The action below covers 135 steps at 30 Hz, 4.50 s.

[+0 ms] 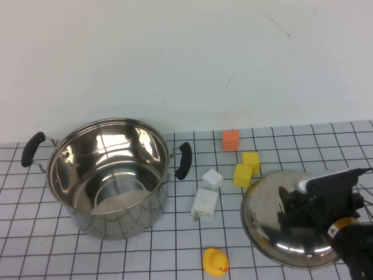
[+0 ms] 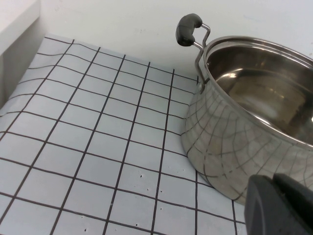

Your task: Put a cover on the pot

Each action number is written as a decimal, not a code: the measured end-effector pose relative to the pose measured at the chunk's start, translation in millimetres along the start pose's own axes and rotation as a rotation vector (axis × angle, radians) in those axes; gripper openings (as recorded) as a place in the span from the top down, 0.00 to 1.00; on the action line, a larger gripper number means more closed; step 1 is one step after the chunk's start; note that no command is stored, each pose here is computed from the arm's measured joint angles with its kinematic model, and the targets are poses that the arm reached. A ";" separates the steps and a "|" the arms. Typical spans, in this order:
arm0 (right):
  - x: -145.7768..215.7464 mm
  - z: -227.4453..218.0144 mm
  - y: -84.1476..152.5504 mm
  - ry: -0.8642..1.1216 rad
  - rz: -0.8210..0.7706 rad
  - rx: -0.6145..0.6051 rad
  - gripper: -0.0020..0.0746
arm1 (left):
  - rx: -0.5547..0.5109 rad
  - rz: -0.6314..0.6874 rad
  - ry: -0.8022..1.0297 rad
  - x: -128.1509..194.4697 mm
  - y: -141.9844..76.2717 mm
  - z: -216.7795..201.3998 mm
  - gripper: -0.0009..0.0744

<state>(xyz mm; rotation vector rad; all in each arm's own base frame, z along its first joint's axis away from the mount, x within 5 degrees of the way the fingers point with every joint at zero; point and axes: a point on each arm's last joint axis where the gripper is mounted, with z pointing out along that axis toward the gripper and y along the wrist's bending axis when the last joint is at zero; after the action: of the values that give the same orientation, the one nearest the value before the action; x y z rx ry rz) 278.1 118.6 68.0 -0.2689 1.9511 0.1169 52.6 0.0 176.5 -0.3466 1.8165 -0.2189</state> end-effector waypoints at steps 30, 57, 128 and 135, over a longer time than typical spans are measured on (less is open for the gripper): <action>-165.9 -133.6 7.2 -0.192 -0.059 -0.253 0.53 | 0.000 0.002 0.000 0.0 0.0 0.0 0.99; -212.0 56.4 260.7 -0.069 -0.341 -0.590 0.53 | 0.000 0.000 0.000 0.0 0.0 0.0 0.99; -186.9 -299.6 -6.9 -0.298 -0.462 -0.442 0.98 | 0.000 0.002 0.000 0.0 0.0 0.0 0.99; -147.7 -303.2 -21.3 -0.290 -0.450 -0.418 0.98 | 0.000 0.002 0.000 0.0 0.0 0.0 0.99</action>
<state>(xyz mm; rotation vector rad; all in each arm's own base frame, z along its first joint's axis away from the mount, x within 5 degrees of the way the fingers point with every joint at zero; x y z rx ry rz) 64.7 54.9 322.2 -0.9065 1.5240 0.2528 52.6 0.0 176.5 -0.3444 1.8169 -0.2172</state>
